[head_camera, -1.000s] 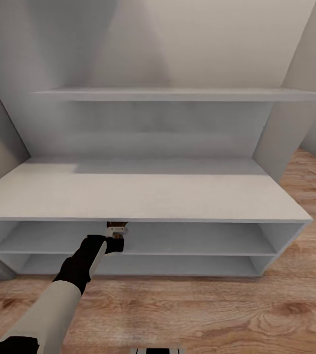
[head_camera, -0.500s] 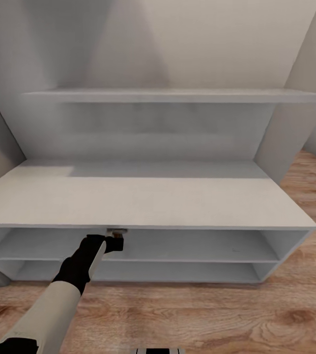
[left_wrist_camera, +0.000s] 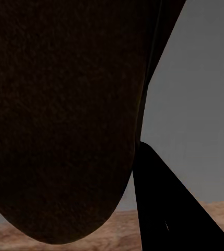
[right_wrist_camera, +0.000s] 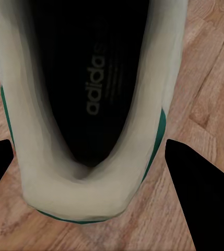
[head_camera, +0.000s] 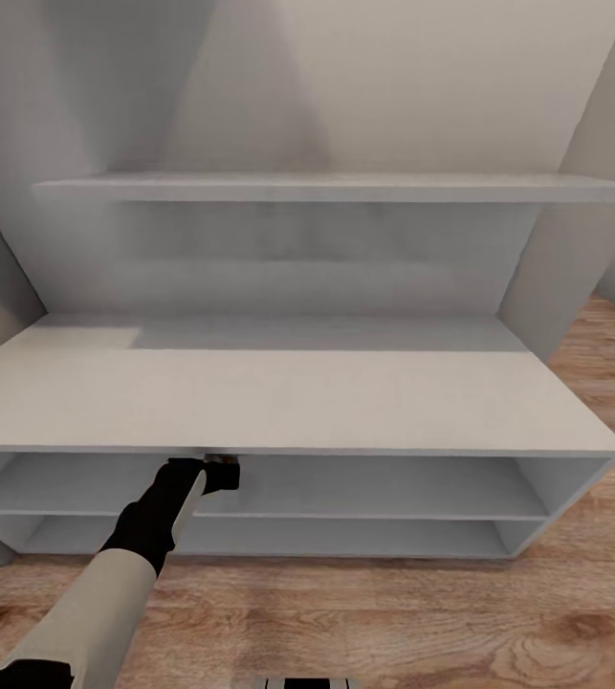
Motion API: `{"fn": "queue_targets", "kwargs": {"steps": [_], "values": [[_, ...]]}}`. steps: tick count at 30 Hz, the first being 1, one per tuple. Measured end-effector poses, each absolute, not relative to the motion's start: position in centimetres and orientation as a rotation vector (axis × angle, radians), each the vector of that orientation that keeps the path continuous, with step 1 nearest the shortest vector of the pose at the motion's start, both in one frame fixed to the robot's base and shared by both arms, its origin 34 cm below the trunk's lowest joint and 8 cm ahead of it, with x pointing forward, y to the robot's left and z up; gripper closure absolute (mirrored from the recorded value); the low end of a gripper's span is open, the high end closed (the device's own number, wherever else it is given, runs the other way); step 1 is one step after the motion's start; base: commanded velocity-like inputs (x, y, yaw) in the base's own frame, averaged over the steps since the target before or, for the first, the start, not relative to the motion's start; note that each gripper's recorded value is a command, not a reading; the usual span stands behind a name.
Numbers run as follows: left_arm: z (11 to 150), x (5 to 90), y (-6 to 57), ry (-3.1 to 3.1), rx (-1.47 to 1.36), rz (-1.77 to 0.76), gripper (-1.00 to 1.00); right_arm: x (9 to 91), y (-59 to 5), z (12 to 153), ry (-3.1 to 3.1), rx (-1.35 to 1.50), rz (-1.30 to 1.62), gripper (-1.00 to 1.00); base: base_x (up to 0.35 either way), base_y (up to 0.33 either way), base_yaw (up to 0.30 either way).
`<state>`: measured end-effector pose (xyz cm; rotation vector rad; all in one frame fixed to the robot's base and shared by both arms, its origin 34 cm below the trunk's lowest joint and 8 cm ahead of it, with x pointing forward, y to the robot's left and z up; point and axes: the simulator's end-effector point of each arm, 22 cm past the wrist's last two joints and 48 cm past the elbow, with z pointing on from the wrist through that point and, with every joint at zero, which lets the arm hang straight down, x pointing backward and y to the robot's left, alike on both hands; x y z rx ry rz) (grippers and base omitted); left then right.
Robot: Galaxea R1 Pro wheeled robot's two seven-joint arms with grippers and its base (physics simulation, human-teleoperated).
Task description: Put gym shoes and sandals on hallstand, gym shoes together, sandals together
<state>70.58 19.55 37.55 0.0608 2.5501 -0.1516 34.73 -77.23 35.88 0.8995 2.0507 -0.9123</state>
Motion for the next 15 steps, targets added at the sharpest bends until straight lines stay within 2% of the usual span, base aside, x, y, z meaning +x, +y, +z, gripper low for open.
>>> {"fn": "queue_targets", "kwargs": {"steps": [2,3,15], "values": [[37.54,70.59,19.61,2.550,0.060,-0.151,1.00,34.73,-77.24,35.89,2.051,0.899,-0.912,1.00,0.001,0.000,0.000],[37.56,70.61,19.64,2.549,0.060,-0.151,-1.00,34.73,-77.24,35.89,2.050,0.899,-0.912,1.00,0.000,0.000,0.000],[37.58,70.68,20.08,2.547,0.052,-0.151,-1.00,34.74,-77.22,35.87,2.051,0.900,-0.912,1.00,-0.001,0.000,0.000]]}}
